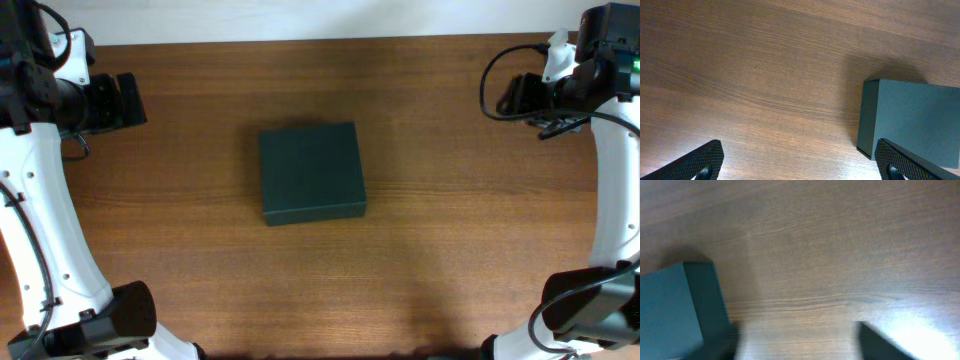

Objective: Pack container

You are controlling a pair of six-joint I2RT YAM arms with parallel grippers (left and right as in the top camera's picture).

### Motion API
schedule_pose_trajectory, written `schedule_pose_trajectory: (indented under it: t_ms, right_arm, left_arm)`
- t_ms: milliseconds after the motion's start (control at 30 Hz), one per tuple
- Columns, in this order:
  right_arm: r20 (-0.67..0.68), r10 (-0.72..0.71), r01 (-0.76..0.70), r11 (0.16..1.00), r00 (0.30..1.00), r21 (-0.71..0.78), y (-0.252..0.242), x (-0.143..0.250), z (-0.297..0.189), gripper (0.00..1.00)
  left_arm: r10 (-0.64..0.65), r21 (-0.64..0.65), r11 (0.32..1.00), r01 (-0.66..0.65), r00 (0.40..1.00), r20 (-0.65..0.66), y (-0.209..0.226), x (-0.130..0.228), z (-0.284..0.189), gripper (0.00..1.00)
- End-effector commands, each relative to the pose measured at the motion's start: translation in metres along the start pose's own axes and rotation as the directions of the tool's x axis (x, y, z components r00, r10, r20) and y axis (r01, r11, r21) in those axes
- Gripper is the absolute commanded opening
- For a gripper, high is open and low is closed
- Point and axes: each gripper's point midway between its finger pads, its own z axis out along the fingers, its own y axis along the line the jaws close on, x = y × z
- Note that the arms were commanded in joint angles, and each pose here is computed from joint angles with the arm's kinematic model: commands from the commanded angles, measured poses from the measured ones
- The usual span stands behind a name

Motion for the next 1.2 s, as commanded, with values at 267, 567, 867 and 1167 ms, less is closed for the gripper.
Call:
schedule_pose_trajectory:
  t_ms: [267,567,867,1167]
  right_arm:
    - [0.004,-0.014,0.014,1.000,1.000,0.003,0.001,-0.001,-0.001,0.99]
    - [0.004,-0.013,0.013,1.000,1.000,0.004,0.001,-0.001,-0.001,0.99]
    - [0.025,-0.017,0.017,1.000,1.000,0.002,0.003,-0.002,-0.010,0.99]
    - [0.241,-0.058,0.041,0.996,0.969,0.076,0.006,0.007,-0.097,0.99]
  left_arm:
    - [-0.005,-0.015,1.000,0.005,1.000,-0.009,0.003,0.000,0.003,0.99]
    - [-0.005,-0.015,1.000,0.005,1.000,-0.009,0.003,0.000,0.003,0.99]
    - [-0.005,-0.015,1.000,0.005,1.000,-0.009,0.003,0.000,0.003,0.99]
    - [-0.005,-0.015,1.000,0.005,1.000,-0.009,0.003,0.000,0.003,0.99]
